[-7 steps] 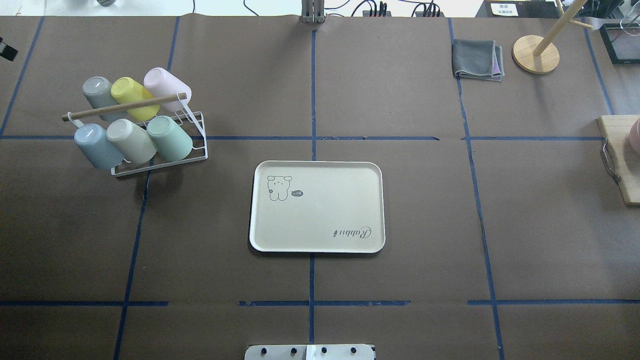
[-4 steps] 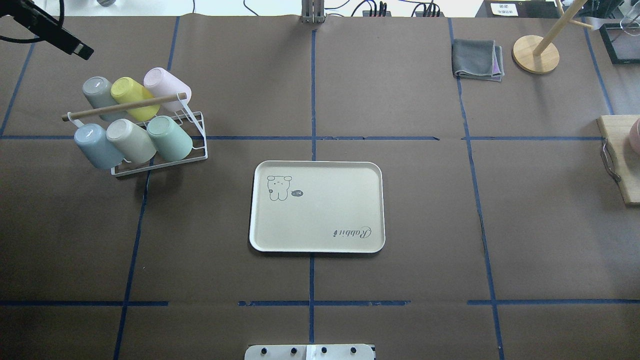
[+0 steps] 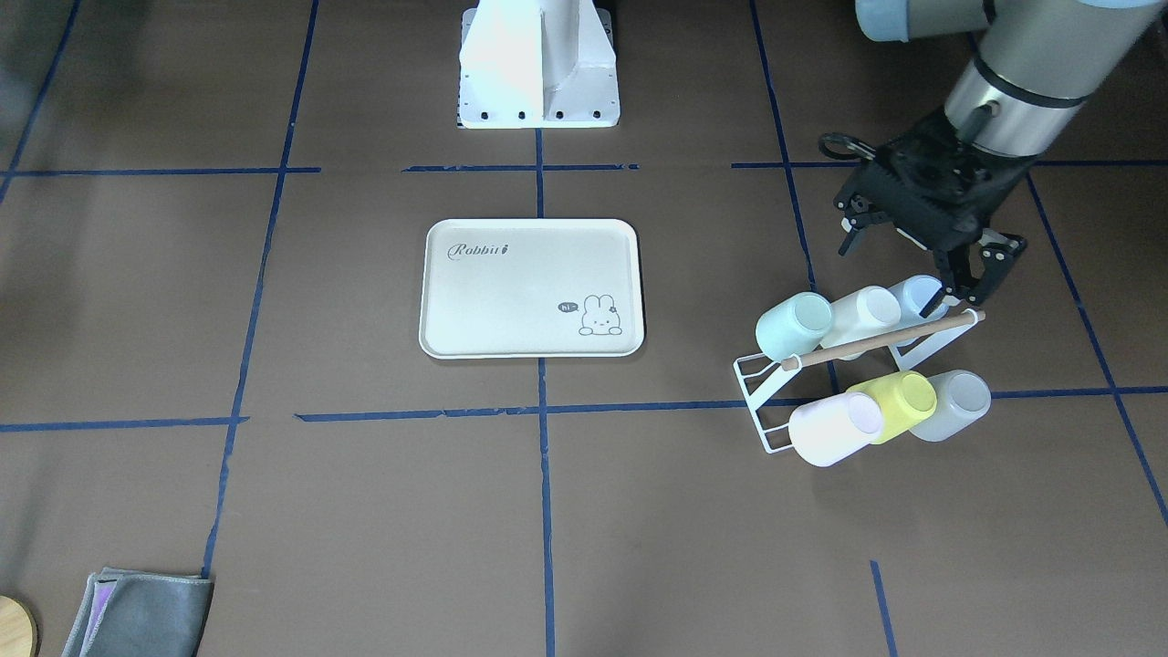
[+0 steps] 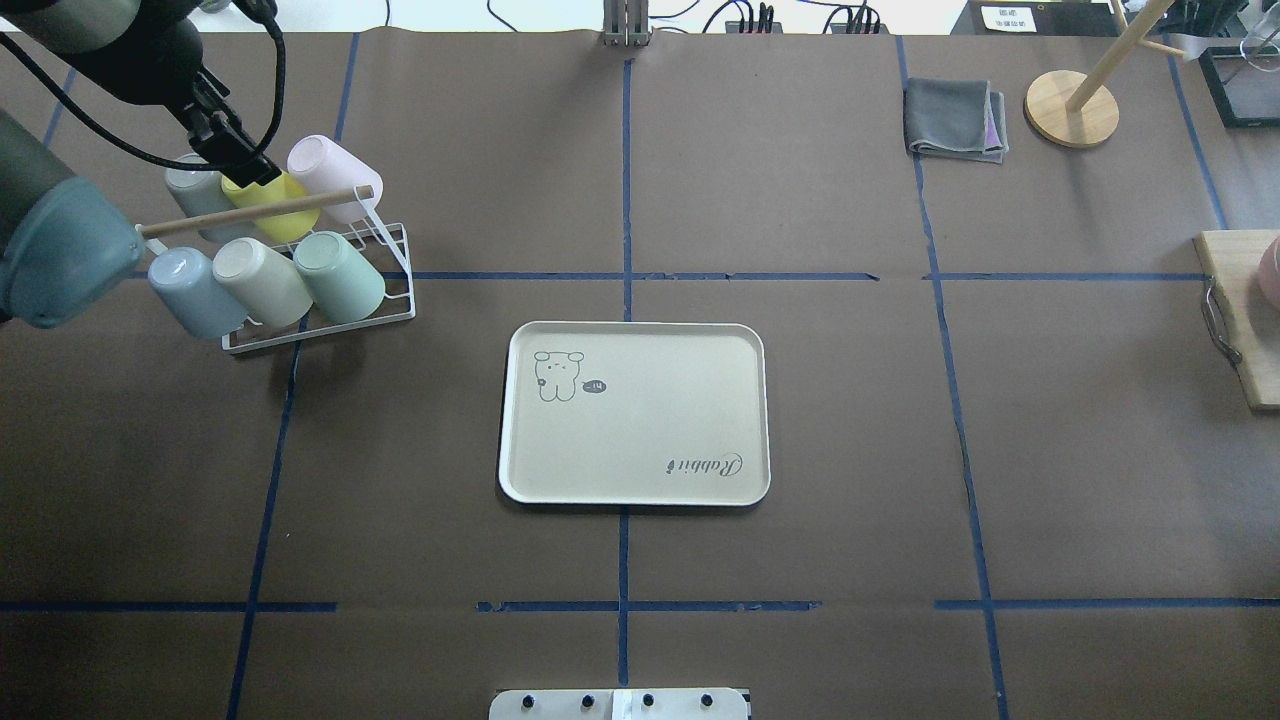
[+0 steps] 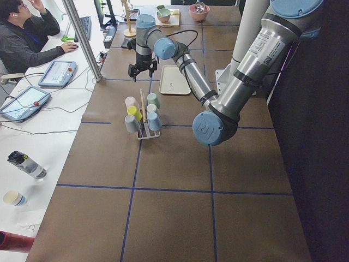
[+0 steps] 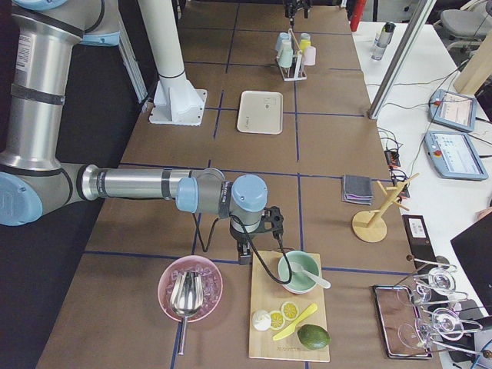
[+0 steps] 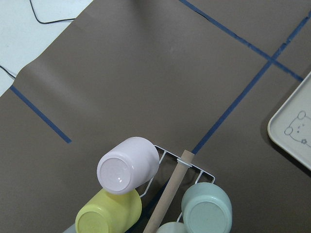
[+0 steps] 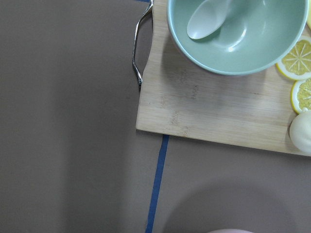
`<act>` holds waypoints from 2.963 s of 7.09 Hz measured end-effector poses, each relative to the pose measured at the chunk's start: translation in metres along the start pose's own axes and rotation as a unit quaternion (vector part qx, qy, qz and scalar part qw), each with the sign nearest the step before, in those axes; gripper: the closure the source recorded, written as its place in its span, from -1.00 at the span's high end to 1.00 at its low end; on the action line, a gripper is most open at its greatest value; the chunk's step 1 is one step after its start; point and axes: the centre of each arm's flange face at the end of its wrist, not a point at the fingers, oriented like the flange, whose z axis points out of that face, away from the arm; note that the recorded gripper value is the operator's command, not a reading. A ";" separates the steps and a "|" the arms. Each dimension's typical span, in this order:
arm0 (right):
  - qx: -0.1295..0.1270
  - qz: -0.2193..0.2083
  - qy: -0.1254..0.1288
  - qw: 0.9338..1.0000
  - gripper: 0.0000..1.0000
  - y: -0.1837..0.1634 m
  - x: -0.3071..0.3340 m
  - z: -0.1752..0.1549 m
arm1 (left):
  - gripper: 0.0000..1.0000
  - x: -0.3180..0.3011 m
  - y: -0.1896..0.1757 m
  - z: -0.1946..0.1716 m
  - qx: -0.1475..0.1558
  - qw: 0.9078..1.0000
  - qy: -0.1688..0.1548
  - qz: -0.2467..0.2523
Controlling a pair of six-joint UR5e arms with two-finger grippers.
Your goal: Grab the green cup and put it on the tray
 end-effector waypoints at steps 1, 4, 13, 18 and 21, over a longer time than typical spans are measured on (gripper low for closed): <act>-0.001 0.001 -0.001 1.000 0.99 0.001 0.000 0.001 | 1.00 0.026 -0.006 0.008 -0.045 0.997 -0.035 0.052; -0.004 0.005 -0.005 1.000 0.99 0.005 0.002 0.004 | 1.00 0.095 -0.015 0.029 -0.159 0.959 -0.118 0.203; -0.010 0.011 -0.008 1.000 0.99 0.011 0.007 0.010 | 1.00 0.177 -0.056 0.121 -0.323 0.811 -0.208 0.441; -0.018 0.019 -0.010 1.000 0.99 0.014 0.014 0.018 | 1.00 0.189 -0.058 0.196 -0.370 0.771 -0.222 0.468; -0.022 0.022 -0.011 0.999 0.99 0.015 0.018 0.022 | 1.00 0.191 -0.054 0.223 -0.382 0.761 -0.225 0.474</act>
